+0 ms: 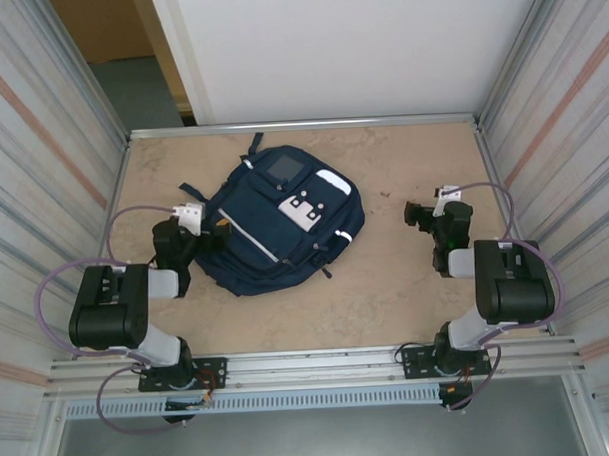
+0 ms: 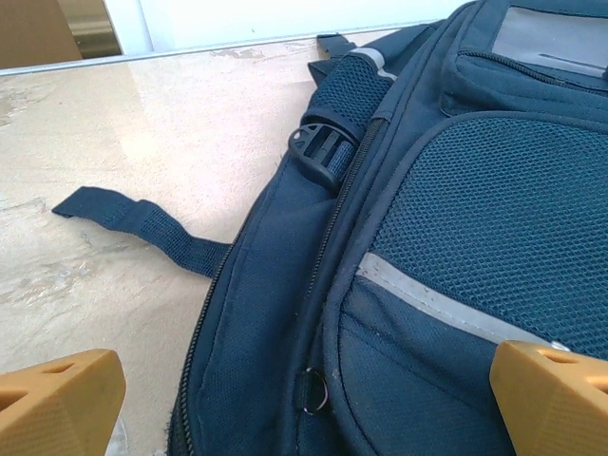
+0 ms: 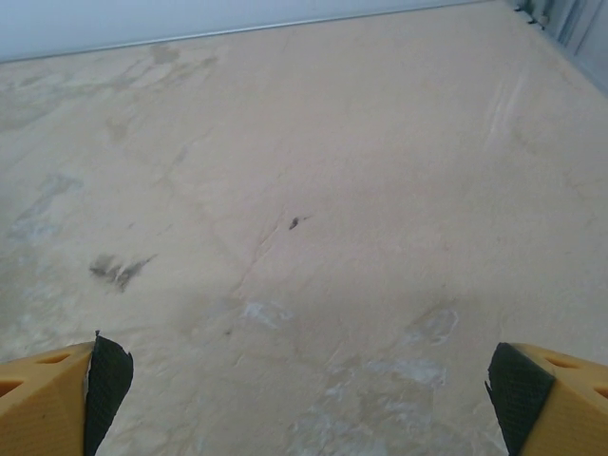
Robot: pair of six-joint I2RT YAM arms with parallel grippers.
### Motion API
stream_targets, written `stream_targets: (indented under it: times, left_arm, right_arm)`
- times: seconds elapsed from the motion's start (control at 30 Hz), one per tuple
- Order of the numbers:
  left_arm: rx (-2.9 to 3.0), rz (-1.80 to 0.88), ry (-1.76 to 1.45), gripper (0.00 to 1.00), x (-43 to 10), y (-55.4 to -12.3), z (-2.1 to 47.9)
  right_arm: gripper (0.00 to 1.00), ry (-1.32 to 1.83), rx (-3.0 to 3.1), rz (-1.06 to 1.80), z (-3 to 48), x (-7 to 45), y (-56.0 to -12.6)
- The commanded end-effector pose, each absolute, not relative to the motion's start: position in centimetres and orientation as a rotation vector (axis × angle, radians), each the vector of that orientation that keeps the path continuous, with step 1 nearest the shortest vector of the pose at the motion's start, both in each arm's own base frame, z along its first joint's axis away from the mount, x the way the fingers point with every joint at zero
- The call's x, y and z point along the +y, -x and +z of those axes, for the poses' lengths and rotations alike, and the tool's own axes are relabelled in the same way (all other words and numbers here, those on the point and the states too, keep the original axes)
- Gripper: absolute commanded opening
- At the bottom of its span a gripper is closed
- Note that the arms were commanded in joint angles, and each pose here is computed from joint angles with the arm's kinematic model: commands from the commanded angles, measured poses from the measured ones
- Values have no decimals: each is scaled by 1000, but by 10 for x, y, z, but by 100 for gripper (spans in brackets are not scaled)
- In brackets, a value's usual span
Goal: Pack the student bag
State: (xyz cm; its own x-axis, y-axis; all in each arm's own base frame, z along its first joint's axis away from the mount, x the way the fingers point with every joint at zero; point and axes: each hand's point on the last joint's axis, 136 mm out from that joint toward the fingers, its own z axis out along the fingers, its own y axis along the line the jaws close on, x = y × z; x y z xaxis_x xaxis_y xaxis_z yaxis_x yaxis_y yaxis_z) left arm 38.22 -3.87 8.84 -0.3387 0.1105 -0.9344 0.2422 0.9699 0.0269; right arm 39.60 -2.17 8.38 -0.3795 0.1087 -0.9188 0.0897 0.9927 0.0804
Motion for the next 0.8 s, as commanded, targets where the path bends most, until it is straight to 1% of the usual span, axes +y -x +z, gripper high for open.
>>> stream_targets:
  times: [0.0, 0.07, 0.77]
  left_arm:
    - [1953, -79, -189, 99, -25, -394, 92]
    - [1959, -54, -144, 99, -18, -396, 92]
    - [1962, -46, -144, 99, -18, -396, 92]
  right_arm:
    - [99, -111, 1989, 24, 82, -14, -396]
    - [99, -117, 1991, 30, 82, -15, -396]
    - [99, -110, 1991, 39, 82, -14, -396]
